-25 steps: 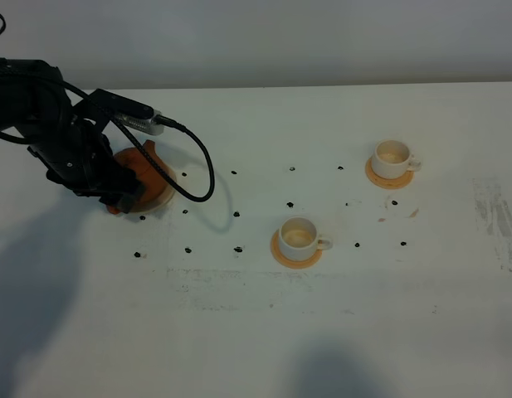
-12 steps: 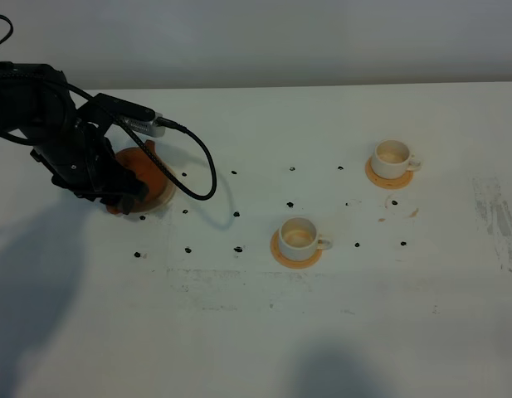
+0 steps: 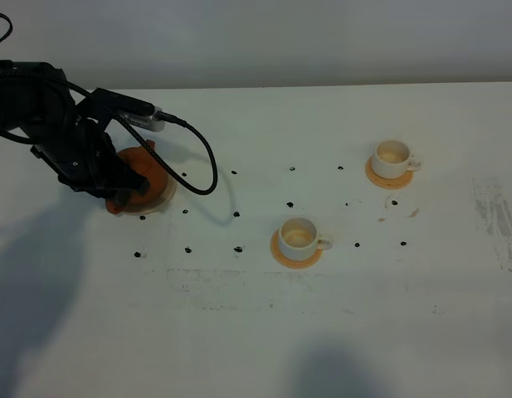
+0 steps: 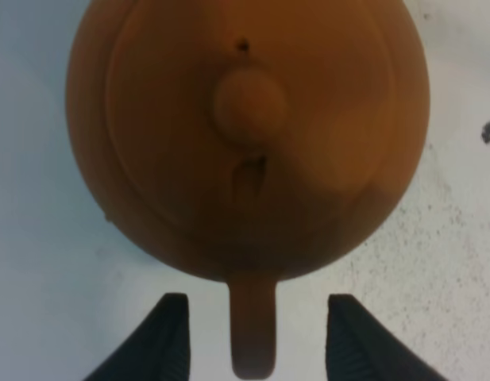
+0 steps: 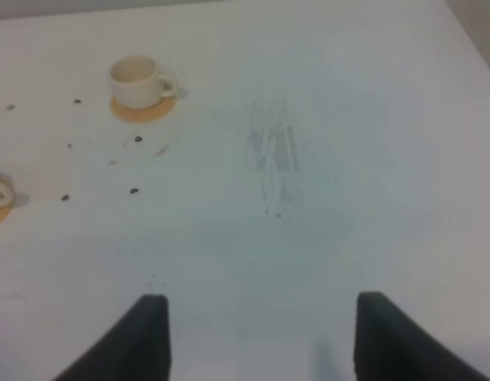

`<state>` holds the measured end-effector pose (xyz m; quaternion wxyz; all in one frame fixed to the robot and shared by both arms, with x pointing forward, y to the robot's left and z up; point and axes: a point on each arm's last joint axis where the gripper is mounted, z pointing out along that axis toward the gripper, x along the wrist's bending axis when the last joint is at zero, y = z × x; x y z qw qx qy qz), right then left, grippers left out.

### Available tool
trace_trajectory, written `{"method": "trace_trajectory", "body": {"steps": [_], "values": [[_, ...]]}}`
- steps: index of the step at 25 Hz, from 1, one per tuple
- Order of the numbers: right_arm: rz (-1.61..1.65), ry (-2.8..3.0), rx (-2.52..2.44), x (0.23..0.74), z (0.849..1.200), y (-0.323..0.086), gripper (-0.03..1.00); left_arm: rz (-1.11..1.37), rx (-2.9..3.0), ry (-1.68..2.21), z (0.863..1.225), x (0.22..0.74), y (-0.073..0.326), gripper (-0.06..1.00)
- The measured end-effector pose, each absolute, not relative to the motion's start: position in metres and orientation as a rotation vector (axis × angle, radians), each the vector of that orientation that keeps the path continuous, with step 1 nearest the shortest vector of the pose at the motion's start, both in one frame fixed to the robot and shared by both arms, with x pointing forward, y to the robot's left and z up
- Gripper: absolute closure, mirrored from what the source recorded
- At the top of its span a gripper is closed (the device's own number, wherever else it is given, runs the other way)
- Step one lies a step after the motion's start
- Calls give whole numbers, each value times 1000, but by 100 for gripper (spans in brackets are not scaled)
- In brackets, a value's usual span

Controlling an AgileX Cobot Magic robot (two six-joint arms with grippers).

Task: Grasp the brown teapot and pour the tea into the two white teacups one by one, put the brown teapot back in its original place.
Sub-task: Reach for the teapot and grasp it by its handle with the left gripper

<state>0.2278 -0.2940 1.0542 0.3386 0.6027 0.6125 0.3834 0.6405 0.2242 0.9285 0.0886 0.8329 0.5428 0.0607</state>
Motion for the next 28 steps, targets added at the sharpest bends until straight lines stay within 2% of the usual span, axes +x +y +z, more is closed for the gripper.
{"method": "trace_trajectory", "body": {"steps": [20,24,28], "values": [[999,1595,1570,228,1054,-294,47,177,2448,1659,920,643,224,58],[999,1595,1570,228,1054,-294,47,176,2433,1677,922,645,223,66],[999,1595,1570,228,1054,-294,47,183,2431,1674,923,646,223,86]]}}
